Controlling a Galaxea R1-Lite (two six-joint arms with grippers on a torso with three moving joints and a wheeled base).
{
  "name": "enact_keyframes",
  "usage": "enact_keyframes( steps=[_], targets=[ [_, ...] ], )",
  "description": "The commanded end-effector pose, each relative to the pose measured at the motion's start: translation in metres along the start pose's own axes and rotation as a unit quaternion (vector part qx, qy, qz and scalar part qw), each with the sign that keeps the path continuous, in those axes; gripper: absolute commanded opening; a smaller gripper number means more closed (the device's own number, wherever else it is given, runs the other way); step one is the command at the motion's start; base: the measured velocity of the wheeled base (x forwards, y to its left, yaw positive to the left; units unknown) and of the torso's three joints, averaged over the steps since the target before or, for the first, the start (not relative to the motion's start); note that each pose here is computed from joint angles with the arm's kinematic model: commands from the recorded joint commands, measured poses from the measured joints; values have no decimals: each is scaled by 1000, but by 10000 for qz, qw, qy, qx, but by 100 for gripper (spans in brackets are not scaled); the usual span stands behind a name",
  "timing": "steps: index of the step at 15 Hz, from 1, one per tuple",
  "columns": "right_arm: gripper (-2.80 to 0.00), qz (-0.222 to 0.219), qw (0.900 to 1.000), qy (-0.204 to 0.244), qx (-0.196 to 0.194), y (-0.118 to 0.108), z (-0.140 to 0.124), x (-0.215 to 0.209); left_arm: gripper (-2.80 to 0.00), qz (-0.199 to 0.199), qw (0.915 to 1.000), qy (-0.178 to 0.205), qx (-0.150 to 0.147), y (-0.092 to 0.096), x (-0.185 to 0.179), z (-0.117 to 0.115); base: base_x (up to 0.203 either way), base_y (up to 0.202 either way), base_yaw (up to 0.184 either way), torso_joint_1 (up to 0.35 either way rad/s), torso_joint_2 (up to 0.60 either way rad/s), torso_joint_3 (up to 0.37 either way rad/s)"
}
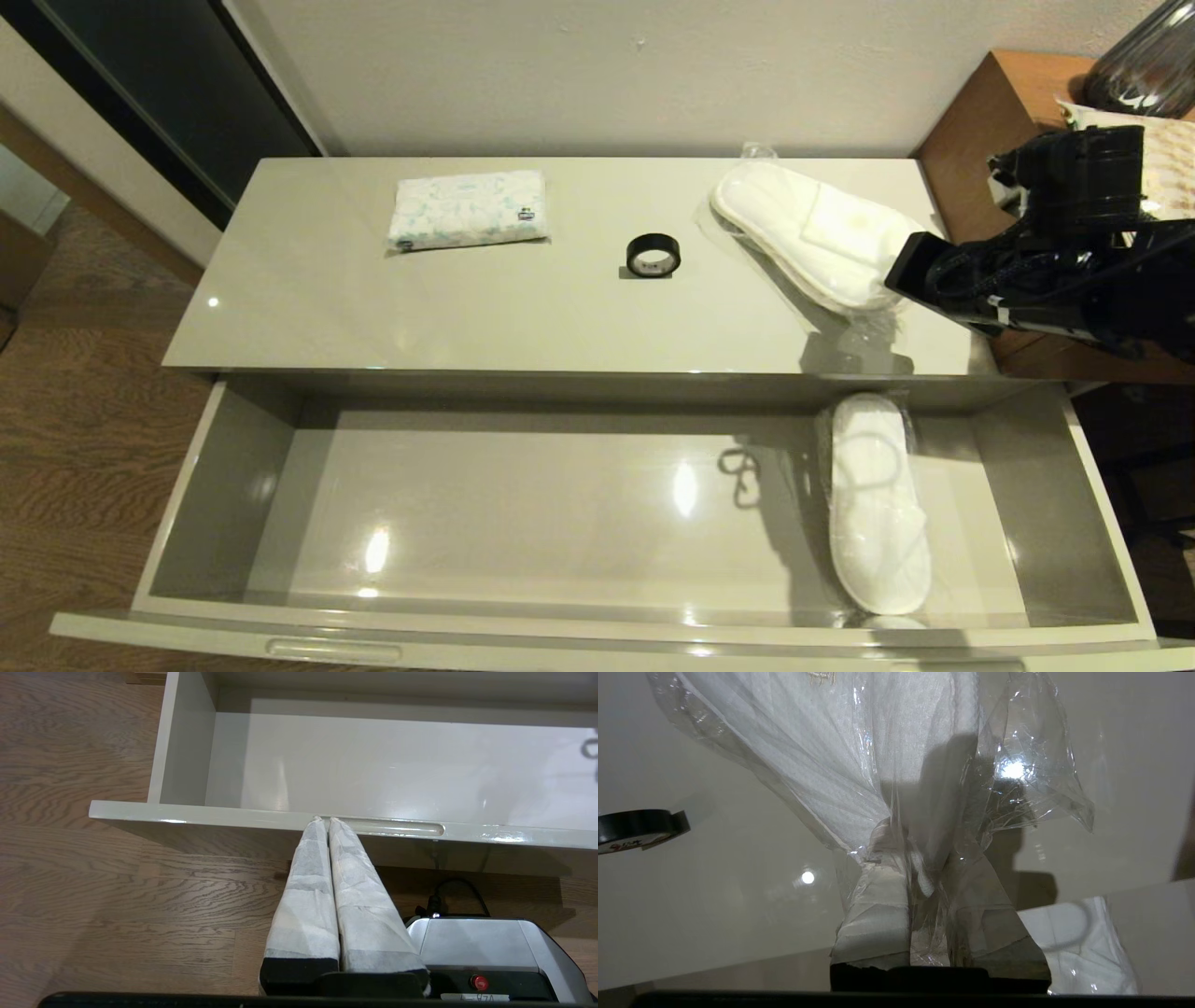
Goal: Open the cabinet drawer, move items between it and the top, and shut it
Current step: Pick up the disposable slippers on the table, then put the disposable slippers in the drawer
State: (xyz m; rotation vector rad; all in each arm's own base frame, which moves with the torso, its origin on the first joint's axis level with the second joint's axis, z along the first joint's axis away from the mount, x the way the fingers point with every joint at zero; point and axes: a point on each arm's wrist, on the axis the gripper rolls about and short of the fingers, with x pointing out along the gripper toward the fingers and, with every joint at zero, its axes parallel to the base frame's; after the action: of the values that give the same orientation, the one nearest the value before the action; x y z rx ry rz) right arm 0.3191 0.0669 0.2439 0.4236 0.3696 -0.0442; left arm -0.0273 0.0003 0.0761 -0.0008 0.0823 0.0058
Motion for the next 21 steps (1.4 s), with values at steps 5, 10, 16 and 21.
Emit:
enact_keyframes(
  steps=[5, 10, 16, 21],
  targets=[
    [-280, -107, 9999, 25, -11, -3, 32, -118, -280, 2, 10000, 3, -1, 0, 0, 0, 0, 0, 0, 0, 0, 0],
    [-280, -540, 9981, 236, 164, -36, 13, -227, -280, -5, 10000, 3, -1, 0, 0, 0, 0, 0, 0, 0, 0, 0],
    [-280, -1094, 9869, 1182, 128, -76, -54, -237, -280, 2, 10000, 3, -1, 0, 0, 0, 0, 0, 0, 0, 0, 0],
    [-280, -1203, 9826, 1378, 314, -68, -57, -197, -280, 2, 10000, 3, -1, 0, 0, 0, 0, 0, 0, 0, 0, 0]
  ],
)
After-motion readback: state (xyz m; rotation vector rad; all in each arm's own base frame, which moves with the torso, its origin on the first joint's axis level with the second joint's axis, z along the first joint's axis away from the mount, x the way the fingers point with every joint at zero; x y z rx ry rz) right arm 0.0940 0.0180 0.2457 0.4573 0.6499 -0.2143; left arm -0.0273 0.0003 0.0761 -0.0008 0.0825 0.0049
